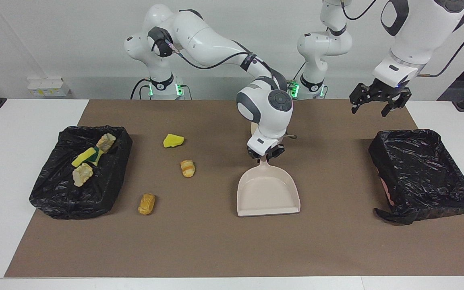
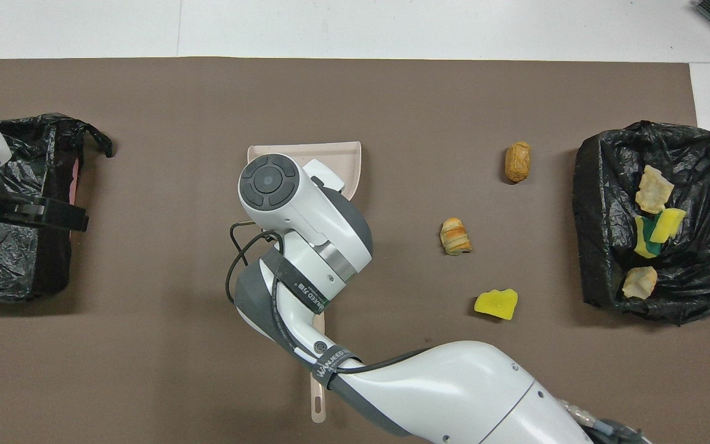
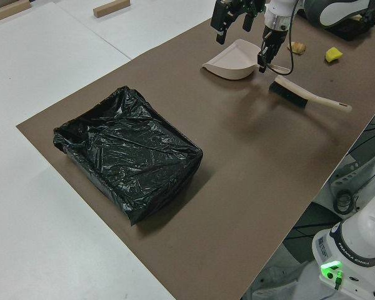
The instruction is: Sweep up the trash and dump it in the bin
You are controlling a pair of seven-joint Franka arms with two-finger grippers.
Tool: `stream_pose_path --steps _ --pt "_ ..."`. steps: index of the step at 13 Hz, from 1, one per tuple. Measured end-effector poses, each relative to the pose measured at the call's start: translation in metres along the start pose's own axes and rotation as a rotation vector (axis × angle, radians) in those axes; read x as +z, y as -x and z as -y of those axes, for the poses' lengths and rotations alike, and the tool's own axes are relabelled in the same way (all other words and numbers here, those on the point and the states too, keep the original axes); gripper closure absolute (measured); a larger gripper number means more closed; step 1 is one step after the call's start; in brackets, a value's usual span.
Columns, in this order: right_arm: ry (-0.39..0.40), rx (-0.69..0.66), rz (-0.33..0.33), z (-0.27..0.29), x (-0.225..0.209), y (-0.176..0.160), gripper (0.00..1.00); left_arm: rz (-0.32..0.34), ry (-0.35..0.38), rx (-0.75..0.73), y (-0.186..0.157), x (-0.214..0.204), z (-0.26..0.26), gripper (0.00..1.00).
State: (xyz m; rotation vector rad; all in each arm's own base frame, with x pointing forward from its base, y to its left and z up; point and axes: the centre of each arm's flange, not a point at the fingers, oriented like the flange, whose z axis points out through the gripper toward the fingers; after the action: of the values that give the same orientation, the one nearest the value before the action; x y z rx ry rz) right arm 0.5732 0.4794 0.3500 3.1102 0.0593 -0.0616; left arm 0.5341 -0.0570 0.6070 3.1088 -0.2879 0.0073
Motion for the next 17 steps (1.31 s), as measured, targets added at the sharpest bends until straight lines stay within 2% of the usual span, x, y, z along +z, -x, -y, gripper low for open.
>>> stream_pose_path --steps 2,5,7,9,11,12,14,17 --pt "-0.012 0.014 -0.023 -0.009 -0.019 -0.005 0.56 0.0 0.0 0.0 0.0 0.0 0.0 0.0" --pt "-0.026 0.021 -0.043 -0.015 -0.038 -0.007 0.56 0.0 0.0 0.0 0.0 0.0 0.0 0.0" --pt "-0.036 0.036 -0.063 -0.024 -0.053 -0.011 0.52 0.0 0.0 0.0 0.0 0.0 0.0 0.0" --pt "-0.056 0.092 -0.104 -0.062 -0.09 -0.028 0.31 -0.007 0.0 0.004 -0.002 0.001 -0.002 0.0" --pt "-0.076 0.19 -0.15 -0.132 -0.139 -0.049 0.06 -0.051 -0.003 0.009 -0.011 0.002 -0.004 0.0" --pt "-0.082 0.237 -0.171 -0.168 -0.162 -0.055 0.0 -0.073 -0.004 0.012 -0.018 0.006 -0.005 0.0" --pt "-0.083 0.304 -0.192 -0.219 -0.193 -0.057 0.0 -0.12 -0.003 0.025 -0.035 0.018 -0.011 0.0" --pt "-0.062 0.352 -0.194 -0.298 -0.233 -0.052 0.0 -0.144 0.013 0.047 -0.056 0.041 -0.05 0.0"
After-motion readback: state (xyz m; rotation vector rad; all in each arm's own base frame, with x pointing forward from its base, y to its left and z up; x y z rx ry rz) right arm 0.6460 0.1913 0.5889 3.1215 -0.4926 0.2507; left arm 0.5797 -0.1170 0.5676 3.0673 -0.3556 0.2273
